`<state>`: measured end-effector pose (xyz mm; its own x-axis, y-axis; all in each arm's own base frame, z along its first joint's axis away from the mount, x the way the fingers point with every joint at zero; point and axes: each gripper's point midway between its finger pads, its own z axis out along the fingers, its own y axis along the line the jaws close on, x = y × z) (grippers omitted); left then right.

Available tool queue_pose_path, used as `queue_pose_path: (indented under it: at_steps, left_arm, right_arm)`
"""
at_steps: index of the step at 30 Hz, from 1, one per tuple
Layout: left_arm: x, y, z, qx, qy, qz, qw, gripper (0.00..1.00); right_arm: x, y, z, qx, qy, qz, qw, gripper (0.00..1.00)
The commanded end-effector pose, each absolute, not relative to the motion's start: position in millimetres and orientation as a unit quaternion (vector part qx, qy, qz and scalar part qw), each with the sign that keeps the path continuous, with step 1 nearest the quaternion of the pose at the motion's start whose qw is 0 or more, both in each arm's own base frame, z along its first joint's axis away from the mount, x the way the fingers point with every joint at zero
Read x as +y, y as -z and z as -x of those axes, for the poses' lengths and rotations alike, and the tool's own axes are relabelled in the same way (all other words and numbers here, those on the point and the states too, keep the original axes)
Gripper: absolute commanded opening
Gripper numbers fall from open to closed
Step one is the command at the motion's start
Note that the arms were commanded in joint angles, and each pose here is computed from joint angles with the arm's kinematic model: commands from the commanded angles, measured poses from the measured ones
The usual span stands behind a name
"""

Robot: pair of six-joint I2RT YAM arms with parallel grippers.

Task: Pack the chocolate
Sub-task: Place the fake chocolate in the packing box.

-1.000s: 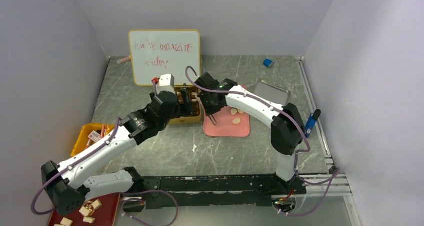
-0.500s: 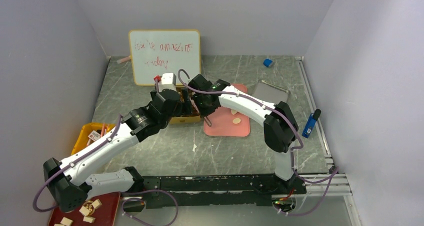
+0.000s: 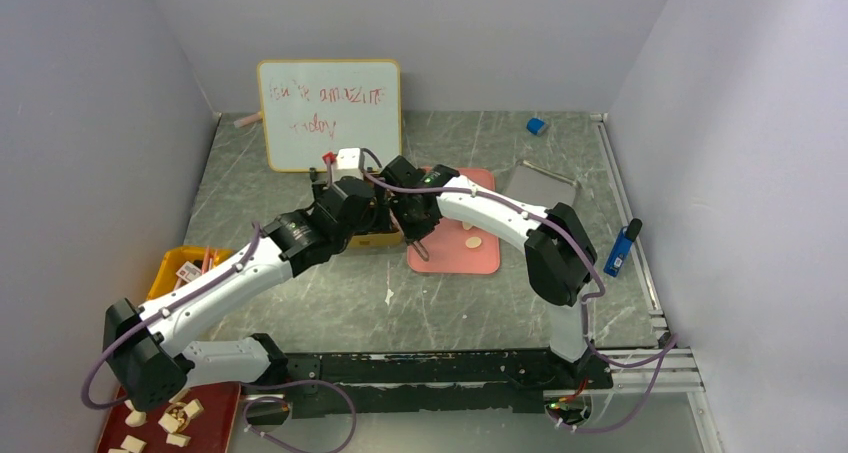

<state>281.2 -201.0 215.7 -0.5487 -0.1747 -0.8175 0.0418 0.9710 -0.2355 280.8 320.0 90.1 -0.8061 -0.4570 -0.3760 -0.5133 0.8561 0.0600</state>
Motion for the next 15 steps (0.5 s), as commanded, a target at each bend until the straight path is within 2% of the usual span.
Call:
queue_pose_path:
  at_steps: [1, 8, 10, 12, 15]
  left_arm:
    - [-210, -239, -290, 0.858, 0.134, 0.04, 0.495, 0.92]
    - [-213, -234, -292, 0.86, 0.133, 0.037, 0.491, 0.92]
    - [-214, -234, -293, 0.861, 0.133, 0.035, 0.49, 0.92]
    - [-214, -232, -294, 0.862, 0.13, 0.033, 0.489, 0.92]
    - [-214, -233, -296, 0.861, 0.131, 0.031, 0.49, 0.92]
  right_arm:
    - [324, -100, -286, 0.941, -0.091, 0.265, 0.193, 0.0]
    - [325, -101, -294, 0.939, -0.092, 0.264, 0.198, 0.02]
    - [326, -102, -295, 0.939, -0.094, 0.264, 0.198, 0.09]
    - [328, -103, -295, 0.938, -0.097, 0.265, 0.2, 0.2]
    - [330, -105, -297, 0.937, -0.1, 0.265, 0.203, 0.28]
